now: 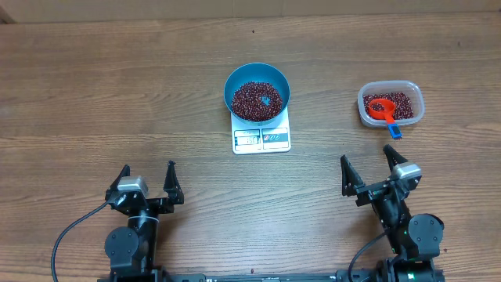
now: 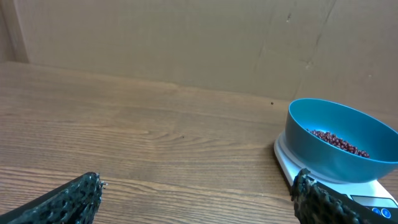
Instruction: Scoop item into bowl and weigh 150g on scale
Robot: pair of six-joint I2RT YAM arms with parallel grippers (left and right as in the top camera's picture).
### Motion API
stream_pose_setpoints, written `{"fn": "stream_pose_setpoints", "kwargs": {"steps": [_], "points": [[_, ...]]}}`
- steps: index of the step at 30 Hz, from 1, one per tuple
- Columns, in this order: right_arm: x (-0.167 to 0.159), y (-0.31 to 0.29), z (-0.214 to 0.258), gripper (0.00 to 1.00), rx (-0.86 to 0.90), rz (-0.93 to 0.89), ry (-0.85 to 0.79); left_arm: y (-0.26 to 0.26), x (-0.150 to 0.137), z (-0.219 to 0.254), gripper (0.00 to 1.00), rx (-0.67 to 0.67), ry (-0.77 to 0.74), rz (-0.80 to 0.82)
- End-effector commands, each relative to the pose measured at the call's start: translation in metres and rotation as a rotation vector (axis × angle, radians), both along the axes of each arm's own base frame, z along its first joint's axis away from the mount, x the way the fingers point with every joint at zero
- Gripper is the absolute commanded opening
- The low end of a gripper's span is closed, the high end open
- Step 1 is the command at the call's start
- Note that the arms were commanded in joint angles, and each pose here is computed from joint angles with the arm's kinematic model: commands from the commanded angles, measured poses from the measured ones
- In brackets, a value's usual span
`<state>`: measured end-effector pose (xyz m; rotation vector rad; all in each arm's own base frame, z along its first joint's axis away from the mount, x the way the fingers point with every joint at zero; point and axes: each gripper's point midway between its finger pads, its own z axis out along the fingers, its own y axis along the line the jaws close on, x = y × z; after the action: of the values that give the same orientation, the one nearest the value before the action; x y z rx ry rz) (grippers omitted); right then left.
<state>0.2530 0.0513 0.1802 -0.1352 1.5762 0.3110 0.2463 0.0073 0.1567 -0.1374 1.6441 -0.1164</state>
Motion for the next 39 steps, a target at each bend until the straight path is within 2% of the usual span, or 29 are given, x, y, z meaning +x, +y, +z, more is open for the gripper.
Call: {"fn": "stream_pose_setpoints", "kwargs": {"steps": [1,5,9,30,39], "points": [[-0.004,0.000,-0.005,1.00,-0.073,-0.001,-0.012,0.003,0.000,0.000,1.00,-0.006,-0.004,0.016],[-0.011,-0.002,-0.017,1.00,-0.105,-0.010,0.021,0.003,0.000,0.000,1.00,-0.006,-0.004,0.016],[-0.012,-0.004,-0.005,1.00,-0.176,-0.024,-0.051,0.003,0.000,0.000,0.99,-0.006,-0.004,0.016],[-0.008,-0.029,-0.010,1.00,-0.143,-0.172,-0.007,0.003,0.000,0.000,1.00,-0.006,-0.004,0.016],[-0.008,-0.028,-0.010,1.00,-0.144,-0.164,-0.011,0.003,0.000,0.000,0.99,-0.006,-0.004,0.016]]}}
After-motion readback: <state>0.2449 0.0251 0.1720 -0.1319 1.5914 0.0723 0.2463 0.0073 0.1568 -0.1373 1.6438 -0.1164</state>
